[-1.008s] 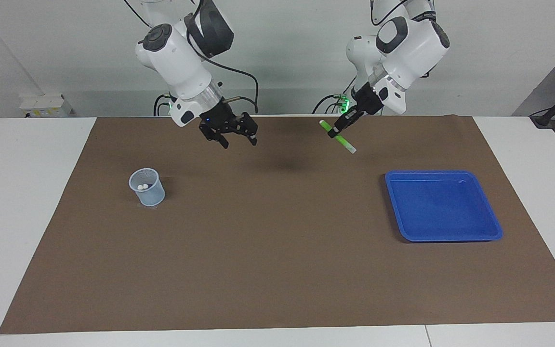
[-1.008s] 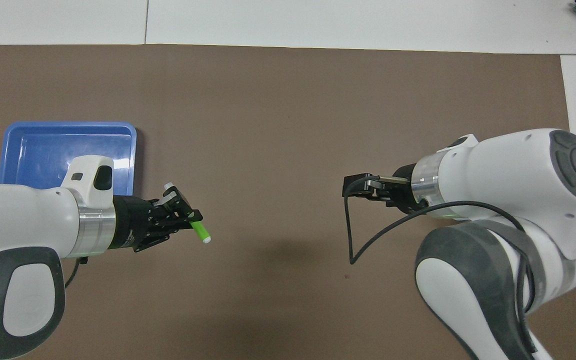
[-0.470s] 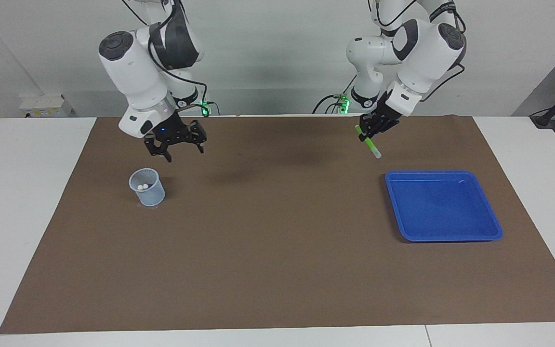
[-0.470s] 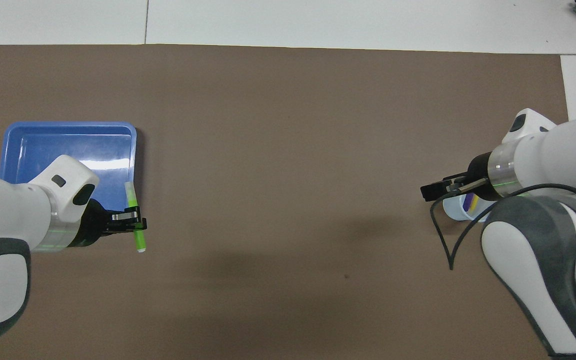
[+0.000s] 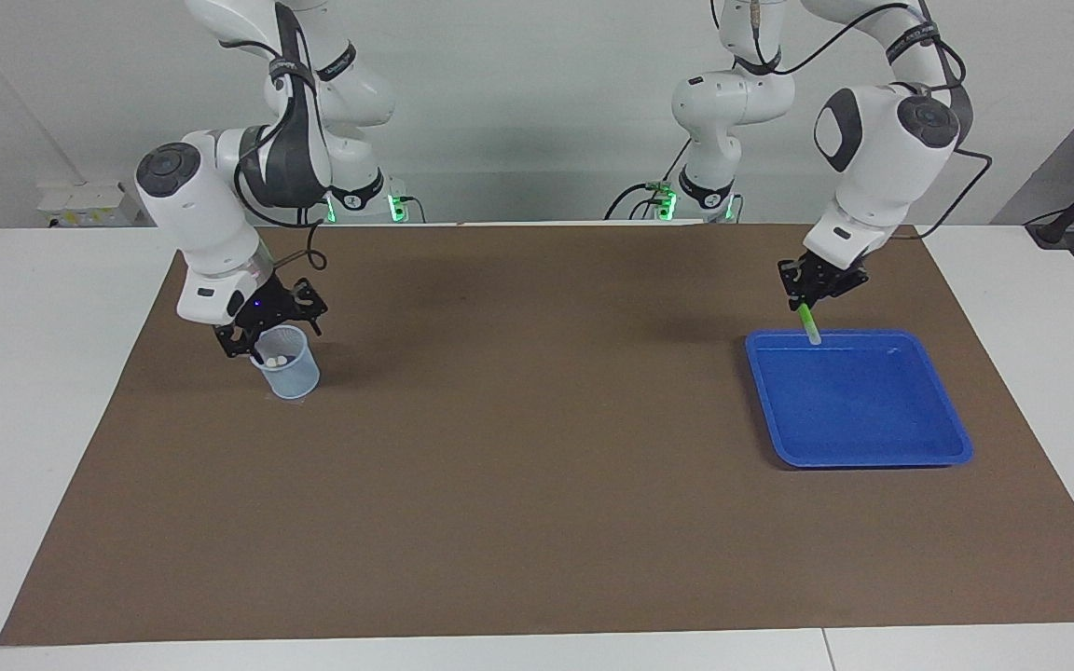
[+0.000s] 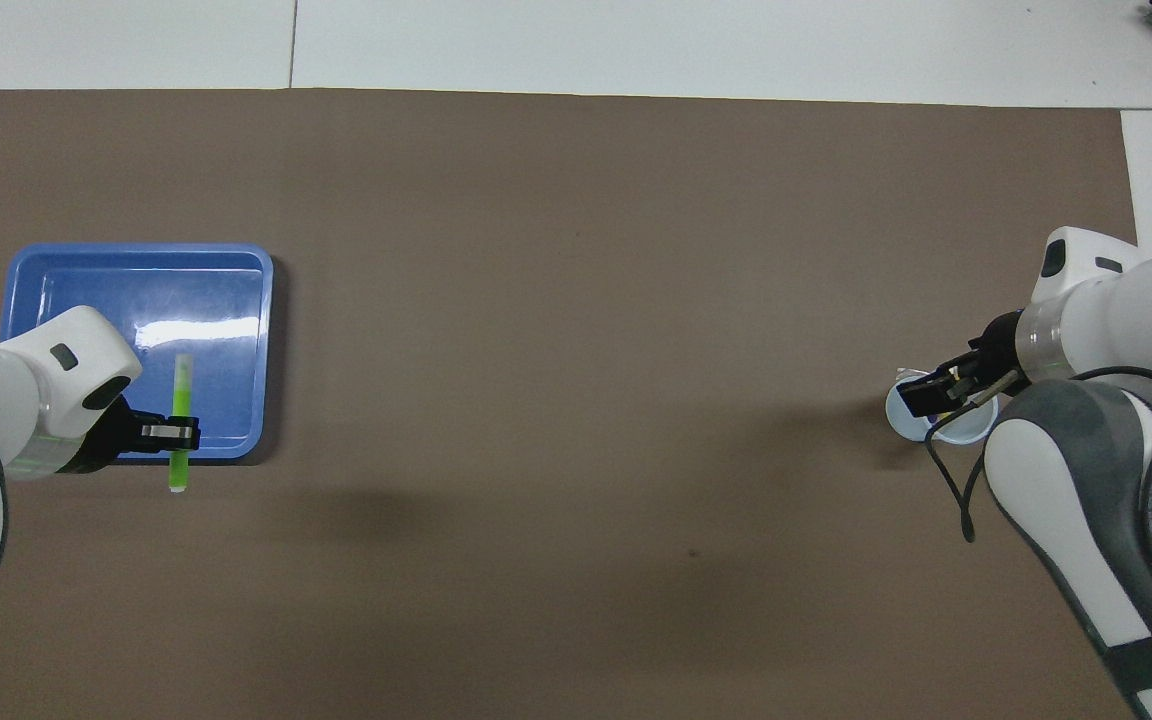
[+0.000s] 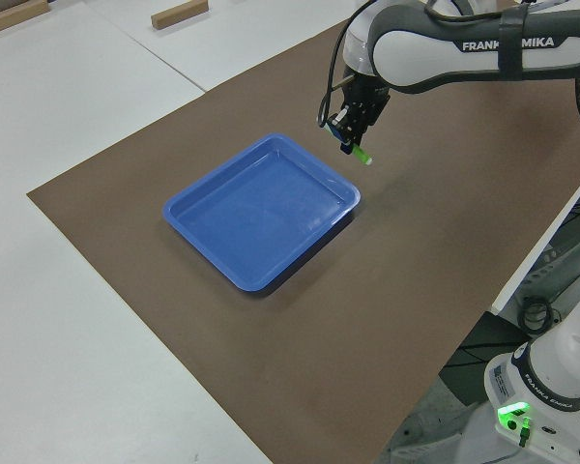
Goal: Right arm passes pens to left for tray arrangement
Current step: 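Lay the green pen in the blue tray and open the left gripper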
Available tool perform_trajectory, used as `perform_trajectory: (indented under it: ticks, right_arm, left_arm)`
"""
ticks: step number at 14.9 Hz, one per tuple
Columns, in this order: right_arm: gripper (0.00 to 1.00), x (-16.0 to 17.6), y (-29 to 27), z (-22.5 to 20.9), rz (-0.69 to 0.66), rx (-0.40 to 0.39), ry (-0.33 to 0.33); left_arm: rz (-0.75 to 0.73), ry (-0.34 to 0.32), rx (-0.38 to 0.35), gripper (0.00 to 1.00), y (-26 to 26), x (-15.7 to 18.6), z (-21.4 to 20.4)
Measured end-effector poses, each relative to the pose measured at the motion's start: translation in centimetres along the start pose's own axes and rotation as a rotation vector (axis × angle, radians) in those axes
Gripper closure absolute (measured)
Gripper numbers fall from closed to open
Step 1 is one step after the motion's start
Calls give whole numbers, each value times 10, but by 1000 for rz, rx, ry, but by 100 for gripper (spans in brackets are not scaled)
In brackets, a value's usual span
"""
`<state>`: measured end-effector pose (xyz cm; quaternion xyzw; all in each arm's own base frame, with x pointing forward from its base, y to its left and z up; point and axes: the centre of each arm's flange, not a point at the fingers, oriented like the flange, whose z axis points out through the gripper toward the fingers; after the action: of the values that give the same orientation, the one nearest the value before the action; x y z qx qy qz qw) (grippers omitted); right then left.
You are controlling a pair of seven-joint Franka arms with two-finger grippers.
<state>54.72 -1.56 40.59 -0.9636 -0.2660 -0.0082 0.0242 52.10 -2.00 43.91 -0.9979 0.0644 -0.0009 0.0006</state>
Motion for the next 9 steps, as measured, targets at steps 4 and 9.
perform_trajectory:
  ticks: [4,9]
  right_arm:
    - [10,-1,2,11,9,12,-15]
    - [20,-7,9,17,45,19,-25]
  left_arm:
    - [-16,28,-1,83,-22,25,47]
    - [-20,40,-15,83,-29,41,89]
